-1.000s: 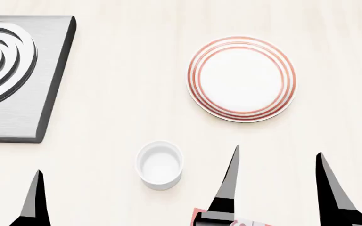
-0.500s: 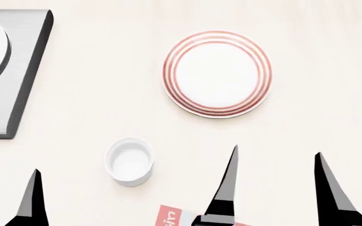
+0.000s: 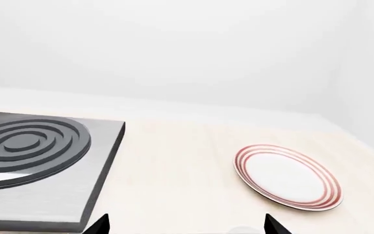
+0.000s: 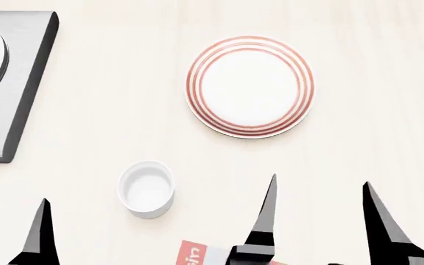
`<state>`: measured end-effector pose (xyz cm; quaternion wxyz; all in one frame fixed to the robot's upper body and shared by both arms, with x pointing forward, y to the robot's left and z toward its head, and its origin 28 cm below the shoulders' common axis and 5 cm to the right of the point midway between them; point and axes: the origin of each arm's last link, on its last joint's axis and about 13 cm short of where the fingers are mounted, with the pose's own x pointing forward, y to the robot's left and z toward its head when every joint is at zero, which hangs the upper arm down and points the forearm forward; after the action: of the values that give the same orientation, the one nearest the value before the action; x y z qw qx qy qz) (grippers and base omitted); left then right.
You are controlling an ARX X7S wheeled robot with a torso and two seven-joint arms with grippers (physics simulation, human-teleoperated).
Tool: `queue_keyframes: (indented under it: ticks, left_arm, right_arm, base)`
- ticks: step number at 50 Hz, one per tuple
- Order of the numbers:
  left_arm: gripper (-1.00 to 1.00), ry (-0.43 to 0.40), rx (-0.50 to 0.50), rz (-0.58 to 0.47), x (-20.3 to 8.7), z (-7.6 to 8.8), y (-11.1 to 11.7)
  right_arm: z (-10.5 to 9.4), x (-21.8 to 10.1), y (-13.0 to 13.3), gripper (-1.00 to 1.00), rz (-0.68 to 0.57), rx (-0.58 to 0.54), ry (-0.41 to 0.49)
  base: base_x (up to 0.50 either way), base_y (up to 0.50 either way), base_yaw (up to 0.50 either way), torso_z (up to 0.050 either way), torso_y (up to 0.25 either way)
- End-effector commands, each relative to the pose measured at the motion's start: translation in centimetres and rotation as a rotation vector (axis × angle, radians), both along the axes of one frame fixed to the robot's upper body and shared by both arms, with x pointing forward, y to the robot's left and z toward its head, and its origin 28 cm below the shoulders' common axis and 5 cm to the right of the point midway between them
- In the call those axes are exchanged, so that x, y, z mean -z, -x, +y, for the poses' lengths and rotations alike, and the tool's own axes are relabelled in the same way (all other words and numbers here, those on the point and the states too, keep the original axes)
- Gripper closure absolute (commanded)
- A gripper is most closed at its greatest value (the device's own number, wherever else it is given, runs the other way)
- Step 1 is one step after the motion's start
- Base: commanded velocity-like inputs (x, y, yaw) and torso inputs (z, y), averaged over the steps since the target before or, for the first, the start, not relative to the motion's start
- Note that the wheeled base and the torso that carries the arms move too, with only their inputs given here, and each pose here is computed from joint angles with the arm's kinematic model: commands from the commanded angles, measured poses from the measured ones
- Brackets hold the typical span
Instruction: Pick the akita bowl on the cookies box and place it on the plate.
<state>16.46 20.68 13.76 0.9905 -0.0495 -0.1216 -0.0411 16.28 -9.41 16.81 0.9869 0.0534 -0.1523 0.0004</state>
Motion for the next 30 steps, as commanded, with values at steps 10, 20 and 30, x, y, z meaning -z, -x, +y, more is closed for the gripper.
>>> queue_keyframes:
  ticks: [10, 20, 30]
  left_arm:
    - [-1.0, 0.012, -0.025, -0.01, 0.1, 0.3, -0.4]
    - [-1.0, 0.008, -0.019, -0.007, 0.0, 0.2, -0.3]
    - [-1.0, 0.006, -0.012, -0.004, 0.2, 0.1, -0.2]
  right_arm:
    - [-1.5, -3.6, 3.3, -1.0, 0.198, -0.088, -0.004]
    - [-1.8, -3.8, 5.3, -1.0, 0.299, -0.125, -0.088]
    - [-0.7, -5.4, 5.7, -1.0, 0.37, -0.082, -0.093]
  base:
    - [0.0, 0.0, 0.0, 0.0, 0.0]
    - [0.0, 0.0, 0.0, 0.0, 0.0]
    - [0.0, 0.0, 0.0, 0.0, 0.0]
